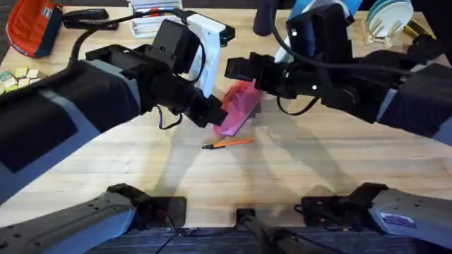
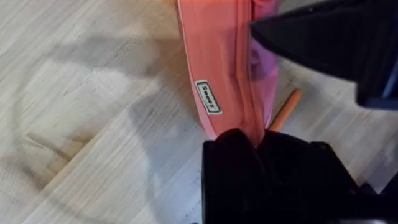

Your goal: Unzip the bag, pick up the pens from the table one at a time and place them inside, then zip the bag closed.

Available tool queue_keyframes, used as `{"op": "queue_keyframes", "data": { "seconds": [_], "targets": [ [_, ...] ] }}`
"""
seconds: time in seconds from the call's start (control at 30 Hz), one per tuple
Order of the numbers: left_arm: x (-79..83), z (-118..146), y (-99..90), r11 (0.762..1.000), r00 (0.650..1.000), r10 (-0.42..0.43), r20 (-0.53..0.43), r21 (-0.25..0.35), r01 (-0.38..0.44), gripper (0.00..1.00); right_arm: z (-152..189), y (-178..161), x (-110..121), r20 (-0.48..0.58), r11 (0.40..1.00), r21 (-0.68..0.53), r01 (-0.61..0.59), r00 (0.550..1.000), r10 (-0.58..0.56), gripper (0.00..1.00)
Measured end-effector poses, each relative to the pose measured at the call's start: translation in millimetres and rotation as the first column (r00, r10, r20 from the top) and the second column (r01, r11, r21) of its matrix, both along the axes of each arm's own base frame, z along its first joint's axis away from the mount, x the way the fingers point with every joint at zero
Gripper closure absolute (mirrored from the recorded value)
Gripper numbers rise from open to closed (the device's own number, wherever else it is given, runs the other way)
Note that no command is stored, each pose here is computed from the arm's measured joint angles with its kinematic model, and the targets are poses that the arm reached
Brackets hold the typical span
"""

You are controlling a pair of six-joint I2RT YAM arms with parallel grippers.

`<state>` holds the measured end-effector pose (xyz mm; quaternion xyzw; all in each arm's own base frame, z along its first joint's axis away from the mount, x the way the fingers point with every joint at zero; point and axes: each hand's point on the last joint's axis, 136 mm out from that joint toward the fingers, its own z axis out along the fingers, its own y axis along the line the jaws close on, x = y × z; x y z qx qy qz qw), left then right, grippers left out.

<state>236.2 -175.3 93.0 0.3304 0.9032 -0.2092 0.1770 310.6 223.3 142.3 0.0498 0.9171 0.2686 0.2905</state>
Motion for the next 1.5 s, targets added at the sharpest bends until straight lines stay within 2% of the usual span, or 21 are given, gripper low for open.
{"op": "queue_keyframes", "data": {
  "seconds": [0.23, 0.6, 0.73, 0.77, 0.93, 1.13, 1.2, 1.5],
  "targets": [
    [-0.1, 0.1, -0.2, 1.000, 1.000, 0.000, 0.000, -0.001, 0.000, 0.959, -3.8, 2.5, 0.5, -0.019, 1.000, 0.013, 0.016, 1.000, -0.016, 0.071],
    [-0.2, 0.1, -0.2, 1.000, 1.000, -0.001, -0.001, -0.001, 0.001, 0.959, -24.2, 2.0, 3.5, -0.065, 0.999, -0.014, 0.037, 0.997, -0.038, 0.564],
    [-0.1, 0.1, -0.2, 1.000, 1.000, 0.000, 0.000, -0.001, 0.000, 0.959, -25.0, 1.5, 3.9, -0.065, 0.999, -0.018, 0.040, 0.997, -0.041, 0.667],
    [-0.1, 0.1, -0.2, 1.000, 1.000, -0.001, -0.001, -0.001, 0.001, 0.959, -25.0, 1.5, 3.9, -0.066, 0.999, -0.016, 0.042, 0.997, -0.043, 0.727],
    [-0.1, 0.1, -0.2, 1.000, 1.000, 0.000, 0.000, -0.001, 0.000, 0.959, -25.0, 1.4, 3.9, -0.066, 0.999, -0.016, 0.043, 0.997, -0.044, 0.843],
    [-0.1, 0.1, -0.2, 1.000, 1.000, -0.001, 0.000, -0.001, 0.001, 0.959, -25.0, 1.1, 4.1, -0.065, 0.999, -0.018, 0.044, 0.997, -0.045, 0.907],
    [-0.1, 0.1, -0.2, 1.000, 1.000, -0.001, -0.001, -0.001, 0.001, 0.959, -25.0, 1.1, 4.1, -0.066, 0.999, -0.017, 0.045, 0.997, -0.046, 0.959],
    [-0.1, 0.1, -0.2, 1.000, 1.000, -0.001, -0.001, -0.001, 0.001, 0.959, -24.9, 1.2, 4.1, -0.065, 0.999, -0.017, 0.043, 0.997, -0.044, 0.968]
  ]
}}
